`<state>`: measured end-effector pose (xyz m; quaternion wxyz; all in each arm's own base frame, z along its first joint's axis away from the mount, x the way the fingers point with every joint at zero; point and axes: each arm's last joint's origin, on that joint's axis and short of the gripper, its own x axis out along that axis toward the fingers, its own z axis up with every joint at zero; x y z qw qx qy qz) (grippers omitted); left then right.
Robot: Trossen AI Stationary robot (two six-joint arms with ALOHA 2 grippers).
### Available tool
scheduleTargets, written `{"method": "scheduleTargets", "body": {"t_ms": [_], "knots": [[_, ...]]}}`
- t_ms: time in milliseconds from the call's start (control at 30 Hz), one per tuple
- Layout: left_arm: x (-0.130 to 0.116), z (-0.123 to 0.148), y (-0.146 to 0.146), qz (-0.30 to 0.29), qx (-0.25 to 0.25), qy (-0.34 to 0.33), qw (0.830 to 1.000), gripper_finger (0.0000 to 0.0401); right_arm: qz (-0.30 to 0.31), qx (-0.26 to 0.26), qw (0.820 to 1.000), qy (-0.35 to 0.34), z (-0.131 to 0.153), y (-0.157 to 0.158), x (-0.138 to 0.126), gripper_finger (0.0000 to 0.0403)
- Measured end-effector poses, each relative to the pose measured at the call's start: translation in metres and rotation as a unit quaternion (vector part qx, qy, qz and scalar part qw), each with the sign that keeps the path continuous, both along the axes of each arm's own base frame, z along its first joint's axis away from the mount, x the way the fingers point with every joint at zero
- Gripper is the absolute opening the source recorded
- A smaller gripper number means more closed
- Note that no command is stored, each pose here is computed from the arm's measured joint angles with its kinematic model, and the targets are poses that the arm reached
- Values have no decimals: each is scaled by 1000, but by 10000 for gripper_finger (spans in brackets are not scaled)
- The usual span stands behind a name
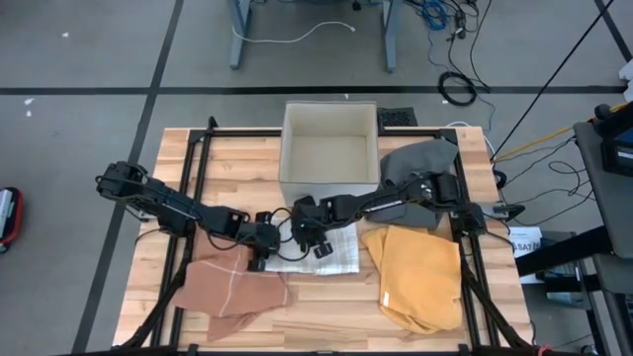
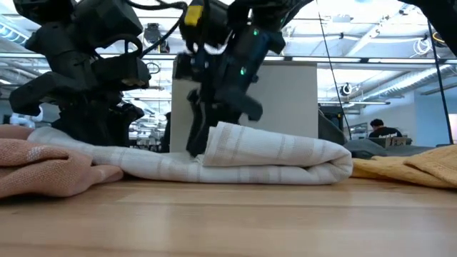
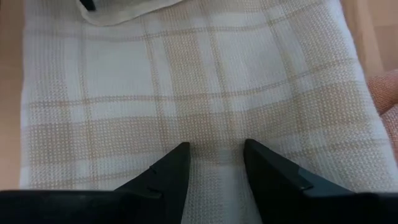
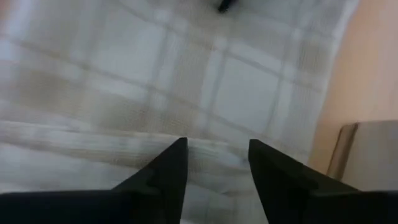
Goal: Fold towel
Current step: Fold the white patterned towel
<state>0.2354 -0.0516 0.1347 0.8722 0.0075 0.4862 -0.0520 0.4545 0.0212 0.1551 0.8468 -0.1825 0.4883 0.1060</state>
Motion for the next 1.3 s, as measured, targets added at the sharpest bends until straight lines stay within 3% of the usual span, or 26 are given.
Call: {"method": "scheduleTargets", "body": {"t_ms": [167, 367, 633, 1000, 1200, 1300], "knots": [[0, 0, 0, 1, 2, -1, 1000, 163, -13, -58, 998, 20, -12, 2, 0, 130], [0, 0, 0, 2, 6, -3, 1000, 163, -7, -117, 992, 44, 3, 7, -1, 12], [1, 0, 1, 4, 11, -5, 1000, 163, -38, -179, 982, 42, 35, 11, 4, 3], [-1, 0, -1, 4, 12, -2, 1000, 163, -76, -152, 983, 62, 13, -13, 10, 4], [-1, 0, -2, 4, 13, -1, 1000, 163, -62, -135, 987, 65, 9, -2, 10, 57], [-1, 0, -2, 4, 13, -1, 1000, 163, -80, -160, 982, 53, 20, 7, 7, 93]]}}
